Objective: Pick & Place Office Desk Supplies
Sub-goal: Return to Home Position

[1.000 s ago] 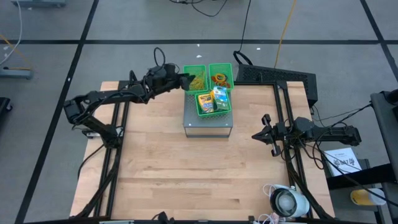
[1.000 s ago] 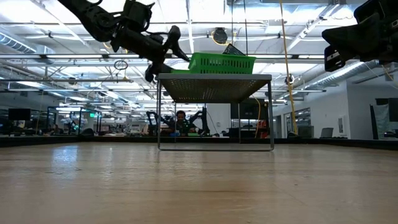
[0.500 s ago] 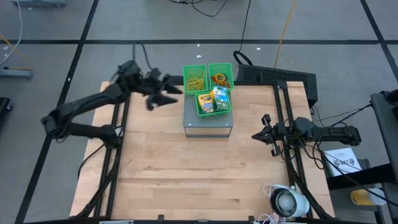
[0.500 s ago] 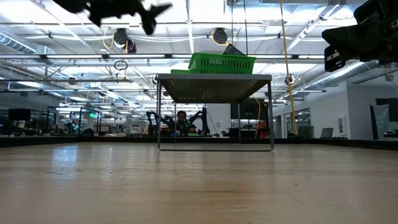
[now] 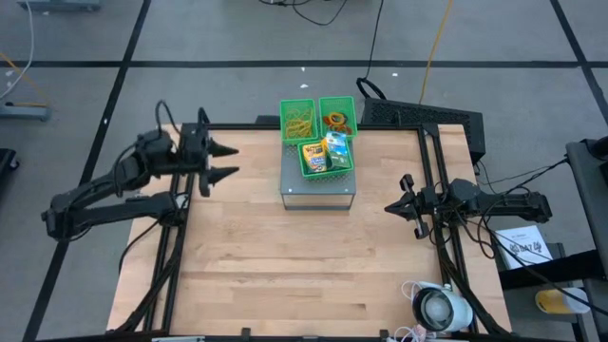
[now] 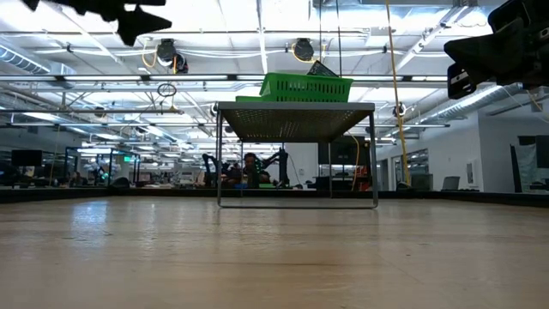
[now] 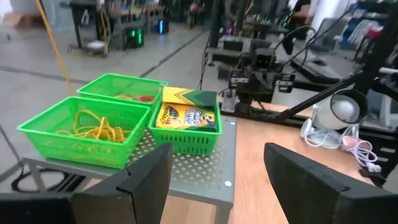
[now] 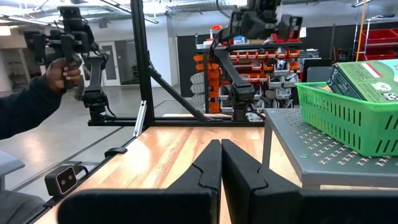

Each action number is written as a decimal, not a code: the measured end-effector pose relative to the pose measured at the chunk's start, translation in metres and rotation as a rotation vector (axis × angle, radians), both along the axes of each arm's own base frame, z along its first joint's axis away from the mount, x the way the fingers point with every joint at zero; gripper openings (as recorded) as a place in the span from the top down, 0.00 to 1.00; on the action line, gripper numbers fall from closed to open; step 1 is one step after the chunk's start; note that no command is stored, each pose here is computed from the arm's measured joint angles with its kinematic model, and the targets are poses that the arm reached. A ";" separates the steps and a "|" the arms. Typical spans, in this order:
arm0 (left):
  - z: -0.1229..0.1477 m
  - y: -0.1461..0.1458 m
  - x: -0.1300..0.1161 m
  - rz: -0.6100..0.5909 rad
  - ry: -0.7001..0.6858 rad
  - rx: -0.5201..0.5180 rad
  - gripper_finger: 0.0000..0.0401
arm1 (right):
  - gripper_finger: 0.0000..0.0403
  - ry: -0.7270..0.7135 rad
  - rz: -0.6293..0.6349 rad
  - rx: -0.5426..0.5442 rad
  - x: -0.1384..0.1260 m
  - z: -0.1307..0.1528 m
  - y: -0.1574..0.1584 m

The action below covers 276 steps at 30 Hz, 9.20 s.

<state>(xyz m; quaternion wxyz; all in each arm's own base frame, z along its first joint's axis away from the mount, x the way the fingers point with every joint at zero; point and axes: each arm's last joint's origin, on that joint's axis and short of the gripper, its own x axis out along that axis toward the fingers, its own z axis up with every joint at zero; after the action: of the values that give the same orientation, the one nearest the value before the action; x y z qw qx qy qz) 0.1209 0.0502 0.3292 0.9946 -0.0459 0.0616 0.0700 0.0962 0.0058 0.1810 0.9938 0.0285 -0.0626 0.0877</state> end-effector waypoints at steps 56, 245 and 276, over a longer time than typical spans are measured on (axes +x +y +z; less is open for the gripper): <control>-0.136 -0.060 -0.028 -0.296 -0.354 0.147 0.34 | 1.00 0.000 0.000 0.000 0.000 0.000 0.000; -0.157 -0.060 -0.025 -0.296 -0.133 0.180 0.34 | 1.00 0.000 0.000 0.000 0.000 0.000 0.000; -0.157 -0.060 -0.025 -0.296 -0.133 0.180 0.34 | 1.00 0.000 0.000 0.000 0.000 0.000 0.000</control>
<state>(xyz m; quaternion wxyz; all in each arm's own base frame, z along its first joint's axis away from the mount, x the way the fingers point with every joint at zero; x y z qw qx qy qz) 0.0954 -0.0093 0.1723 0.9960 0.0482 -0.0047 -0.0753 0.0962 0.0058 0.1810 0.9938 0.0285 -0.0625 0.0877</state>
